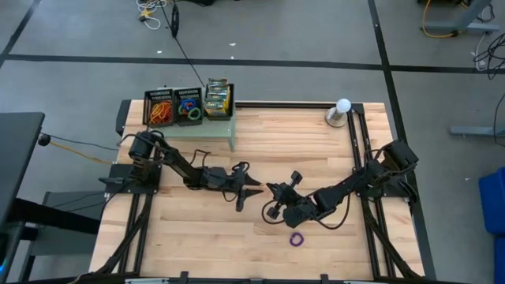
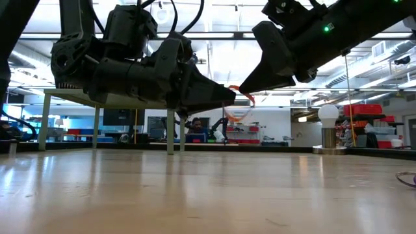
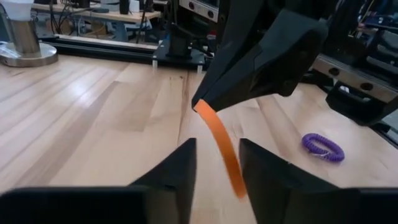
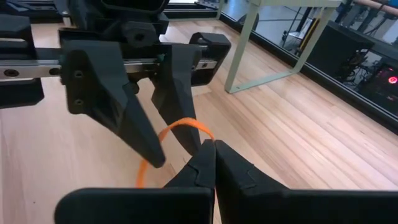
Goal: Pick & Place Office Desk Supplies
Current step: Put the orange rubber band into the left black bin on the shelf
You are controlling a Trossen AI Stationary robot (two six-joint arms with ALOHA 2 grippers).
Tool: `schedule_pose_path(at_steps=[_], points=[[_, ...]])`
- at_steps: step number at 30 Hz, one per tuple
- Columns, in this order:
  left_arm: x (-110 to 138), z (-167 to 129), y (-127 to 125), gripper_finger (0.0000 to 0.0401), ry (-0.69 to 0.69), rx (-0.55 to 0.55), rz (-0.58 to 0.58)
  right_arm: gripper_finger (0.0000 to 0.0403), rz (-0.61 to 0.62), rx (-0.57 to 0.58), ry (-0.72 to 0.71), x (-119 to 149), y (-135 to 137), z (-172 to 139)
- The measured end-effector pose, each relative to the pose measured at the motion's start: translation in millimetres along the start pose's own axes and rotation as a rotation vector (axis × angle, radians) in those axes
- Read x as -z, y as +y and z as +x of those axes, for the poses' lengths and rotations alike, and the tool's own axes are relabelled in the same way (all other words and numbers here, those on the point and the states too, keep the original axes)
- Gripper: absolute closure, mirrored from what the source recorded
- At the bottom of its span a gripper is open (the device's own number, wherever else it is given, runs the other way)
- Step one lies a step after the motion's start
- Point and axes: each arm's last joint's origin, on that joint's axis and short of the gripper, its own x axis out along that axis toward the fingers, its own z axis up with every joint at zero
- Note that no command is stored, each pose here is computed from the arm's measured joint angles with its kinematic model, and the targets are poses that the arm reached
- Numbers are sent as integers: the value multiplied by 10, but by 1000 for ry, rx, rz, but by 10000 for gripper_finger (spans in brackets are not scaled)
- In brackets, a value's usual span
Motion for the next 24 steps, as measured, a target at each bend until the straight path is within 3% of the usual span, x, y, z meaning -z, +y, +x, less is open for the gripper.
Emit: schedule_pose_path(at_steps=[8,14,19,24], points=[[3,1,11,388,5,-3,32,399,-13,-19,-10,3,36,-45],[-146,-96,83,395,155,-148,115,354,-8,-18,-21,1,52,-70],[-512,-305,-17,395,160,-263,193,309,-13,-18,-18,6,51,-71],[-851,-653,-92,394,193,-451,266,300,-19,-41,-1,15,55,-70]])
